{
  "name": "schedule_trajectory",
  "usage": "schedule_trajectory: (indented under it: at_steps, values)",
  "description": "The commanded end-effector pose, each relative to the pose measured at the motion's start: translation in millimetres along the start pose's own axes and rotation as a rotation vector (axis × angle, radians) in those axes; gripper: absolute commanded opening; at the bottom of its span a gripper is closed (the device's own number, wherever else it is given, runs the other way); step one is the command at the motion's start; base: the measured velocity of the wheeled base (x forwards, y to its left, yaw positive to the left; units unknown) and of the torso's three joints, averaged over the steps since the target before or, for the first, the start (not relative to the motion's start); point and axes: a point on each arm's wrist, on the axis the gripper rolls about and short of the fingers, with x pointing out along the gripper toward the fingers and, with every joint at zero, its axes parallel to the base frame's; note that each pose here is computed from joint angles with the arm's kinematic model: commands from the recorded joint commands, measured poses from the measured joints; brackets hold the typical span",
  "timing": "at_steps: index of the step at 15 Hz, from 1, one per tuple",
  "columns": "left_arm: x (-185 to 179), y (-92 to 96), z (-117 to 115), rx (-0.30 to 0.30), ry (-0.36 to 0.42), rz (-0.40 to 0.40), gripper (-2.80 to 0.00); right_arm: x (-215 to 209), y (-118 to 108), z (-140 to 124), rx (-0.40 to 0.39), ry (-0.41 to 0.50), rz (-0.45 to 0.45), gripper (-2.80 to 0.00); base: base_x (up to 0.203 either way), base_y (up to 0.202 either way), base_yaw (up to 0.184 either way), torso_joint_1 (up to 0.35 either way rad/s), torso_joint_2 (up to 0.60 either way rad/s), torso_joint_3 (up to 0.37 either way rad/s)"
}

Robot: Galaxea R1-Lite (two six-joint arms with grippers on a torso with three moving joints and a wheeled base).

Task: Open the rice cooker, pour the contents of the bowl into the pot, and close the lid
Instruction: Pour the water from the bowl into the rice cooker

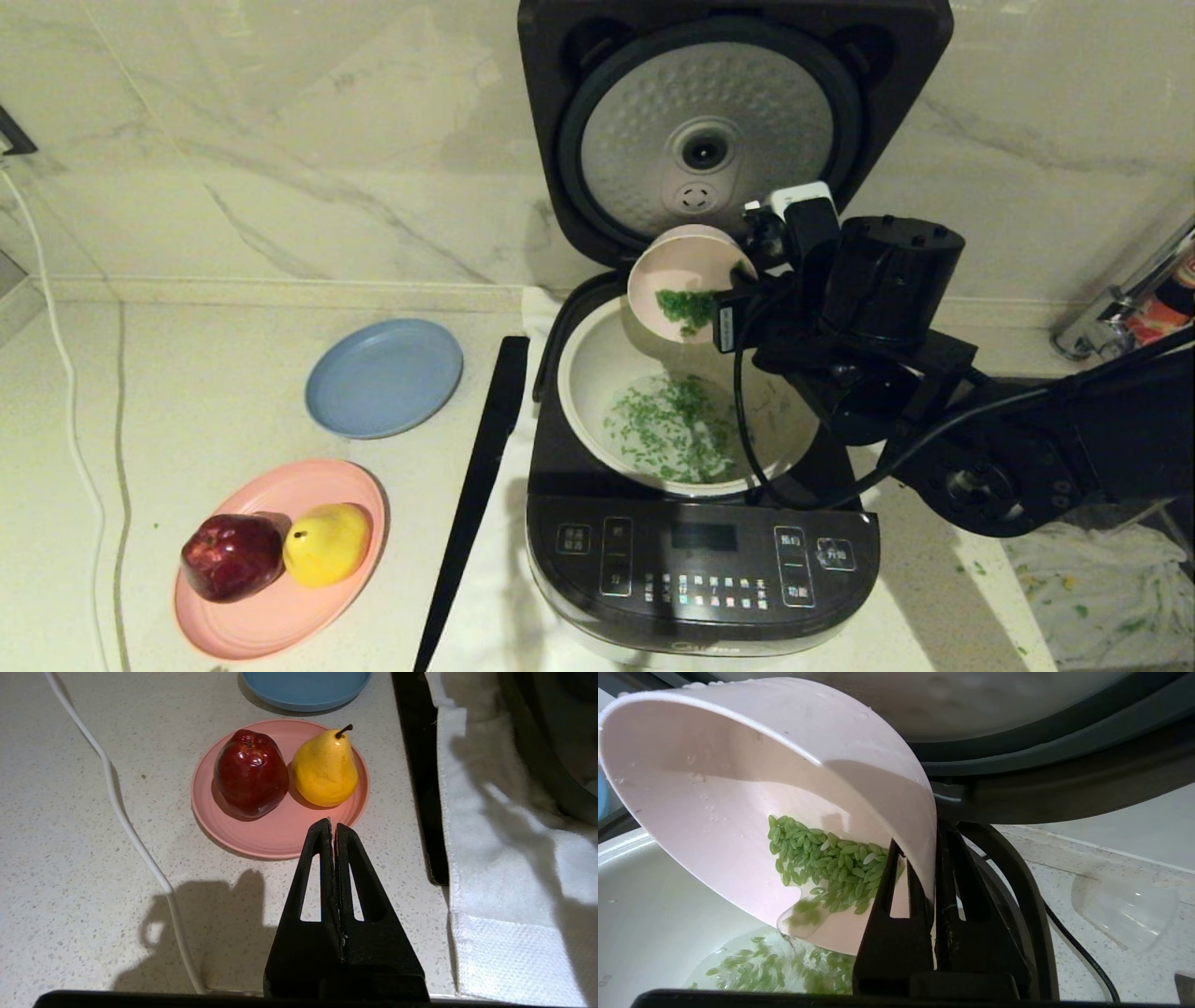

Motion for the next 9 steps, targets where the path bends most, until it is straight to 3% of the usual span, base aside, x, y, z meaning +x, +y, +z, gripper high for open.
schedule_trajectory:
  at_steps: [1,9]
  values:
    - [-0.1,0.0,-0.1,0.0,-0.001,0.0,-2.8,1.3,0.5,-0.2,-0.002,-0.003,-0.014,-2.8,0.0,0.0,0.0,0.0,0.0,0.0]
    - [-0.1,0.0,-0.1,0.0,0.0,0.0,-2.8,3.9,1.9,-1.6,-0.004,0.004,-0.027,-2.8,0.0,0.0,0.0,0.0,0.0,0.0]
